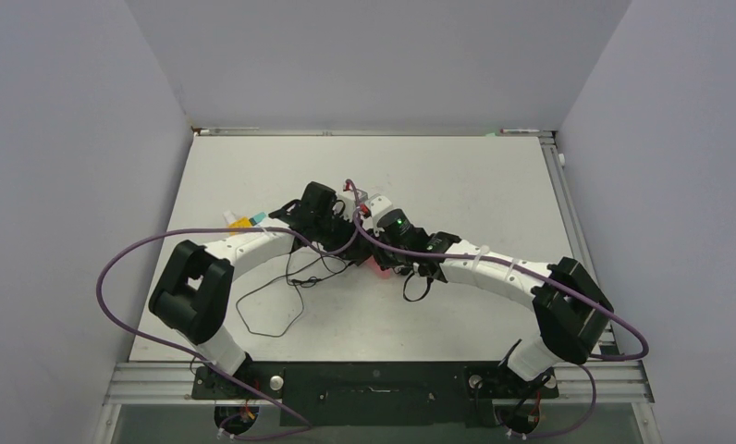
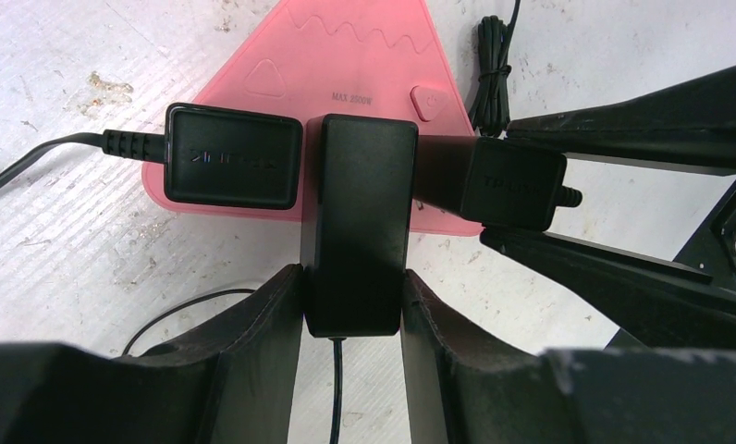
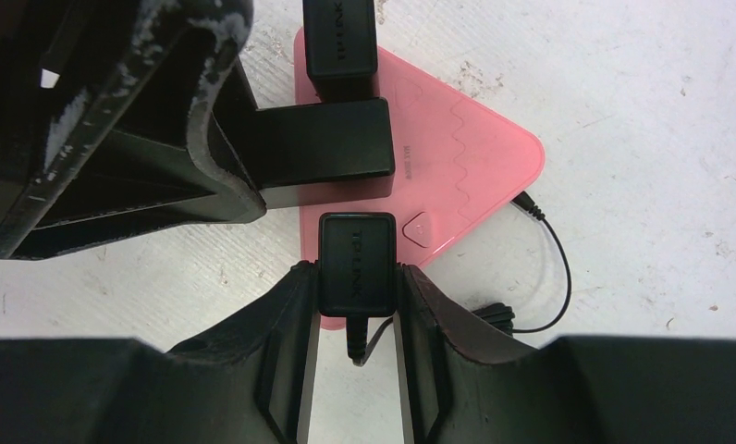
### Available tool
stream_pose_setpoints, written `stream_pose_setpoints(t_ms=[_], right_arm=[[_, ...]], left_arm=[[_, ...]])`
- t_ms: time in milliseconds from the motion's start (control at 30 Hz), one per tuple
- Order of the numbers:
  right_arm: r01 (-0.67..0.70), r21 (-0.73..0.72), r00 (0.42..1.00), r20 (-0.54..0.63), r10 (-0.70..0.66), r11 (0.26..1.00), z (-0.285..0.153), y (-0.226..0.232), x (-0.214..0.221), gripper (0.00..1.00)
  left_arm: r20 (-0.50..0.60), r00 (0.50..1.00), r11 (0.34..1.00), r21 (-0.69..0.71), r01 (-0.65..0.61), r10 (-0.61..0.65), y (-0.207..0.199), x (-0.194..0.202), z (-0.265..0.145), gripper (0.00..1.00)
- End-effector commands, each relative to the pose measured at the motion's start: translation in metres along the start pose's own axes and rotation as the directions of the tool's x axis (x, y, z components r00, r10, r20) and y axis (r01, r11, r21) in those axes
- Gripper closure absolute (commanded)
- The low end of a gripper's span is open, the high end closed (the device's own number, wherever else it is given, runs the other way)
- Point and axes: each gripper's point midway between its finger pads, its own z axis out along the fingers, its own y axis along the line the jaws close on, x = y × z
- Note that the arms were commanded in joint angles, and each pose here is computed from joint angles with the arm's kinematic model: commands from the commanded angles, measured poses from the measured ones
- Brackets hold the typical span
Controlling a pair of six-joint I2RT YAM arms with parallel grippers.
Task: Pull the plug off the socket
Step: Remove the plug from the socket.
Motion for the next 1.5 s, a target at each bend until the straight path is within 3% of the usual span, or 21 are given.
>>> stream_pose_setpoints(t_ms=[0, 200, 467, 667, 900, 1467], right_arm=[[0.029, -0.122, 0.997, 0.072, -0.02, 0.992, -0.011, 0.038, -0.024, 0.95], [0.01, -0.128, 0.997, 0.075, 0.0, 0.992, -0.01, 0.037, -0.026, 0.95], [-0.174, -0.205, 0.978, 0.078, 0.193, 0.963, -0.009, 0.007, -0.033, 0.95], [-0.213, -0.195, 0.973, 0.051, 0.227, 0.957, -0.006, -0.005, -0.028, 0.95], [-0.196, -0.175, 0.975, 0.066, 0.21, 0.965, -0.007, -0.008, -0.026, 0.95], [0.018, 0.035, 0.996, 0.086, -0.021, 0.999, -0.012, 0.021, -0.028, 0.95]], left_arm=[[0.082, 0.997, 0.999, 0.031, 0.009, -0.012, -0.009, -0.033, 0.001, 1.0], [0.077, 0.997, 0.999, 0.03, 0.01, -0.012, -0.009, -0.032, 0.001, 1.0], [0.07, 0.998, 1.0, 0.018, 0.008, -0.009, -0.006, -0.03, 0.003, 1.0], [0.065, 0.998, 1.0, 0.017, 0.007, -0.008, -0.006, -0.029, 0.004, 1.0], [0.059, 0.998, 1.0, 0.016, 0.01, -0.011, -0.005, -0.028, 0.005, 1.0], [0.052, 0.998, 0.999, 0.033, 0.027, -0.029, -0.007, -0.028, 0.006, 1.0]])
